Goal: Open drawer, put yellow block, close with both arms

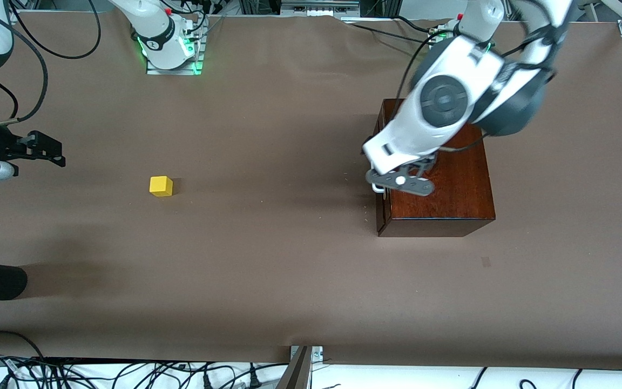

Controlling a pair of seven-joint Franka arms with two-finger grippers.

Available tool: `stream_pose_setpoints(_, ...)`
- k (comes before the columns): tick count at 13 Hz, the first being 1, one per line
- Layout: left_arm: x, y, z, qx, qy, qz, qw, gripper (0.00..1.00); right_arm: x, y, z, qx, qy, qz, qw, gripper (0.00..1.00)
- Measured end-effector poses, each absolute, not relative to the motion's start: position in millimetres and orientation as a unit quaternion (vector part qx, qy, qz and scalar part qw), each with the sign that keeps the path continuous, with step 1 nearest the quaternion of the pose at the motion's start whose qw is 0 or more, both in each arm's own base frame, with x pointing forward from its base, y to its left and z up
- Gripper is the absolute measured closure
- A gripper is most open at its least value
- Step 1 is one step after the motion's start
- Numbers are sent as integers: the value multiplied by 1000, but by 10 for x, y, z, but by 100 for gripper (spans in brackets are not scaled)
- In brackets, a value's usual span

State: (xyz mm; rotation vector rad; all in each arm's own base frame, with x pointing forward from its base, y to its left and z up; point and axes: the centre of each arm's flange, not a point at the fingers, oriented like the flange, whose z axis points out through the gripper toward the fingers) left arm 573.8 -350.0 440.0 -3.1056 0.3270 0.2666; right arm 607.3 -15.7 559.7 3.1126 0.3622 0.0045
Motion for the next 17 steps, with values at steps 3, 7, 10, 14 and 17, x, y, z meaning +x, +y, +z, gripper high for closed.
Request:
stream_pose_setpoints(3,5730,-3665,4109,-992,89,90,16,0,6073,-157,5596,993,116,1,4,0)
stream_pose_setpoints(7,5597,-3824,3719,-991,45,117,38,0,6073,-157,5597,993,116,1,4,0)
stream_pose_setpoints(10,5453,-3926,3561,-990,44,110,76,0,6073,-157,5597,993,116,1,4,0)
stream_pose_setpoints(14,5361,-3989,3385,-990,46,99,89,0,6073,-155,5600,993,116,2,4,0)
stream_pose_setpoints(17,5331,-4012,3268,-991,43,88,87,0,6073,-152,5603,993,116,2,4,0)
